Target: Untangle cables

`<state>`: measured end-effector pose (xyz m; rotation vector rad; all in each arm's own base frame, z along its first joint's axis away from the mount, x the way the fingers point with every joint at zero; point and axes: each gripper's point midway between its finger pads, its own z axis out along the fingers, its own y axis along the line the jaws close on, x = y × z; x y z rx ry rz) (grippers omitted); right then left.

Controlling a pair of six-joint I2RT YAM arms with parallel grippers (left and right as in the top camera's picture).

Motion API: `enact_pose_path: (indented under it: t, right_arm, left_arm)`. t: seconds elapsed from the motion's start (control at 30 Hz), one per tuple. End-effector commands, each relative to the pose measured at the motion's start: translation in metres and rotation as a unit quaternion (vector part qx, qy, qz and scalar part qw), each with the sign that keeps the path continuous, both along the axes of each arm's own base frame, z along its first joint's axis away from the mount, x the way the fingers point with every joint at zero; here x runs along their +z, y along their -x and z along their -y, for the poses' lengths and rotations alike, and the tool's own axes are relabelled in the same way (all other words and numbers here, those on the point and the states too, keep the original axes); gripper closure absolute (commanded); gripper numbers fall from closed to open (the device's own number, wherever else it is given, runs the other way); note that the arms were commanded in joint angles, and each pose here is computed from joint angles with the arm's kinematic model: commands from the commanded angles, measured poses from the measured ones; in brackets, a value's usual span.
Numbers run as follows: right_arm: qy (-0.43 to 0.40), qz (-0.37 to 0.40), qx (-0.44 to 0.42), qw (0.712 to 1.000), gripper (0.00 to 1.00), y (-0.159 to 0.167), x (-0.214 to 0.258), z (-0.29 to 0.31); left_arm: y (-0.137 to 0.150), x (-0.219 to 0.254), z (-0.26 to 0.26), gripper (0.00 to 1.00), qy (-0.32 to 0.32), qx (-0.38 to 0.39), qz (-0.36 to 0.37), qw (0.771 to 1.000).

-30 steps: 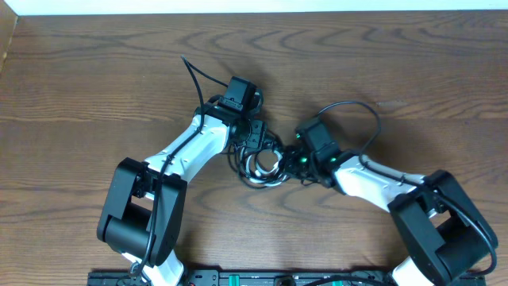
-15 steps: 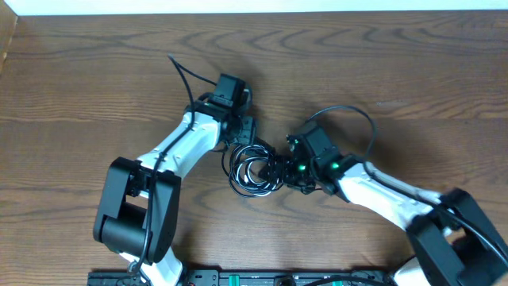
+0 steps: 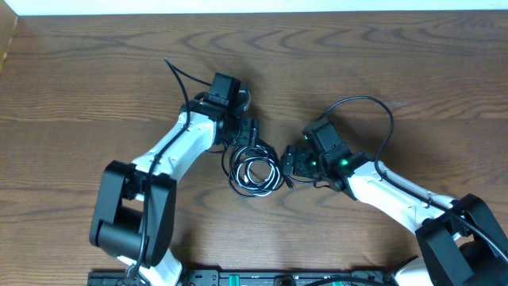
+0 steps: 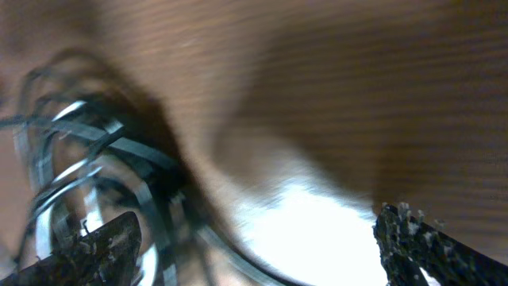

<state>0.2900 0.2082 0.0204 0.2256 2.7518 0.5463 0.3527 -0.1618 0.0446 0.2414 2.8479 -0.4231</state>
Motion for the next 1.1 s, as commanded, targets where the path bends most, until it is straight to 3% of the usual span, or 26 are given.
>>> enact_pose_path:
  t: [0.0, 0.13, 0.3, 0.53, 0.6, 0.63, 0.7, 1.07]
  right_arm:
    - [0.063, 0.011, -0.069, 0.996, 0.08, -0.010, -0.015, 0.033]
    - [0.083, -0.003, -0.096, 0.992, 0.05, -0.011, -0.029, 0.052]
    - [0.106, -0.026, -0.124, 0.986, 0.01, -0.013, -0.049, 0.075]
    - [0.105, -0.055, -0.159, 0.980, 0.01, -0.012, -0.074, 0.083]
    - [0.101, -0.057, -0.163, 0.980, 0.01, -0.013, -0.074, 0.085]
    - [0.100, -0.058, -0.165, 0.979, 0.01, -0.014, -0.074, 0.086]
    - [0.097, -0.061, -0.167, 0.979, 0.01, -0.014, -0.074, 0.087]
    - [0.094, -0.060, -0.166, 0.980, 0.01, -0.015, -0.074, 0.086]
  left_arm:
    - [-0.001, 0.032, 0.006, 0.24, 0.026, -0.008, 0.029, 0.999]
    - [0.001, 0.048, 0.005, 0.23, 0.031, -0.008, 0.043, 0.999]
    - [0.000, 0.048, 0.005, 0.14, 0.032, -0.008, 0.045, 0.998]
    - [0.001, 0.048, 0.005, 0.14, 0.031, -0.008, 0.044, 0.999]
    - [0.001, 0.048, 0.005, 0.27, 0.031, -0.008, 0.044, 0.999]
    - [0.001, 0.048, 0.005, 0.43, 0.031, -0.008, 0.044, 0.999]
    - [0.001, 0.048, 0.005, 0.93, 0.031, -0.008, 0.044, 0.999]
    - [0.002, 0.047, 0.005, 0.92, 0.032, -0.001, 0.038, 0.999]
